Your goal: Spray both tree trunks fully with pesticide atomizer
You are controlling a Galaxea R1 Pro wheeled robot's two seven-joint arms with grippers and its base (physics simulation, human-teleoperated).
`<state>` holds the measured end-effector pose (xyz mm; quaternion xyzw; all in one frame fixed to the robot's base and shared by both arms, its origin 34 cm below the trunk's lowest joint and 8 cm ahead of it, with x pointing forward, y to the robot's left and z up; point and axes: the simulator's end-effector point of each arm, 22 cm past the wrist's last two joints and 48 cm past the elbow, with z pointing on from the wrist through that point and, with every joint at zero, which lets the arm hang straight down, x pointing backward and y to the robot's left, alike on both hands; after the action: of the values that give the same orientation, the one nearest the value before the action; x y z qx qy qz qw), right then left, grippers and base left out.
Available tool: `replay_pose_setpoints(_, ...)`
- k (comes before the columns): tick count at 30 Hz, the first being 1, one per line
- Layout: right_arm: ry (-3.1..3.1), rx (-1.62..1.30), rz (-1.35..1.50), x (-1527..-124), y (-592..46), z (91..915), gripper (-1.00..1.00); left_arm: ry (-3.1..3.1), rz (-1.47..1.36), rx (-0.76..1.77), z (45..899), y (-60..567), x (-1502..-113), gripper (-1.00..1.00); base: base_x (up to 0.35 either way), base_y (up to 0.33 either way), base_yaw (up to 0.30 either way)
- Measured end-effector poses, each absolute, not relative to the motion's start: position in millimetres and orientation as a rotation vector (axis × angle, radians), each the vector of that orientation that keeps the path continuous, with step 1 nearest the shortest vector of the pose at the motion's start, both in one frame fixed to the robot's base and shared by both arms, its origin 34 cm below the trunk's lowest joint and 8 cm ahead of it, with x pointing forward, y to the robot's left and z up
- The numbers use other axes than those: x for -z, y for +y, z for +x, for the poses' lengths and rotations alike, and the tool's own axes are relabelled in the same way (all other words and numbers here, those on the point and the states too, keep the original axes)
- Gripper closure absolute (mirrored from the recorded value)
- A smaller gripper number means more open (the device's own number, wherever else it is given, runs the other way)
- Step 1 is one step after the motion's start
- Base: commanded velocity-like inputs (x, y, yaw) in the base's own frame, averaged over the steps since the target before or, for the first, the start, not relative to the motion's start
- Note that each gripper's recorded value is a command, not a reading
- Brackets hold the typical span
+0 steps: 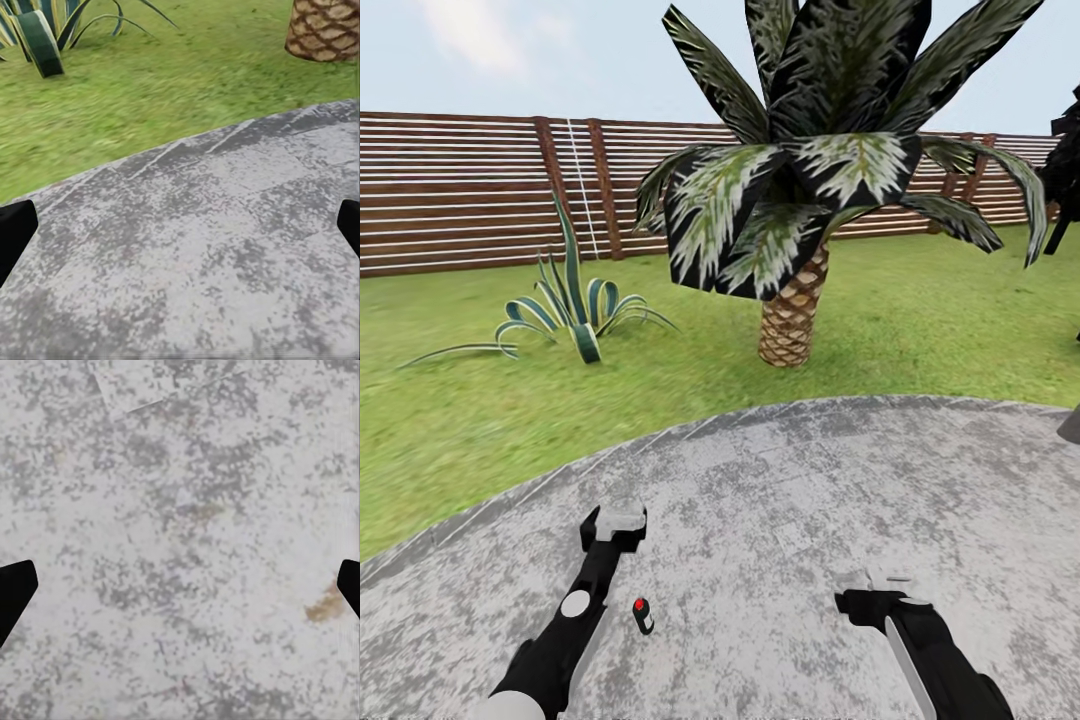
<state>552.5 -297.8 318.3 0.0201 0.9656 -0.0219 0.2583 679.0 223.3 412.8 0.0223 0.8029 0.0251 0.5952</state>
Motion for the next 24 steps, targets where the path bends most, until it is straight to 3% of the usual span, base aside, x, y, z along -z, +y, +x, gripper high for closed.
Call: replay_pose_setpoints(24,2.725,0.064,0.057,-252,-298,523,-1.00,1.972,0.062,-0.060,659,224,-332,-1.00,0.000,0.000,0.000)
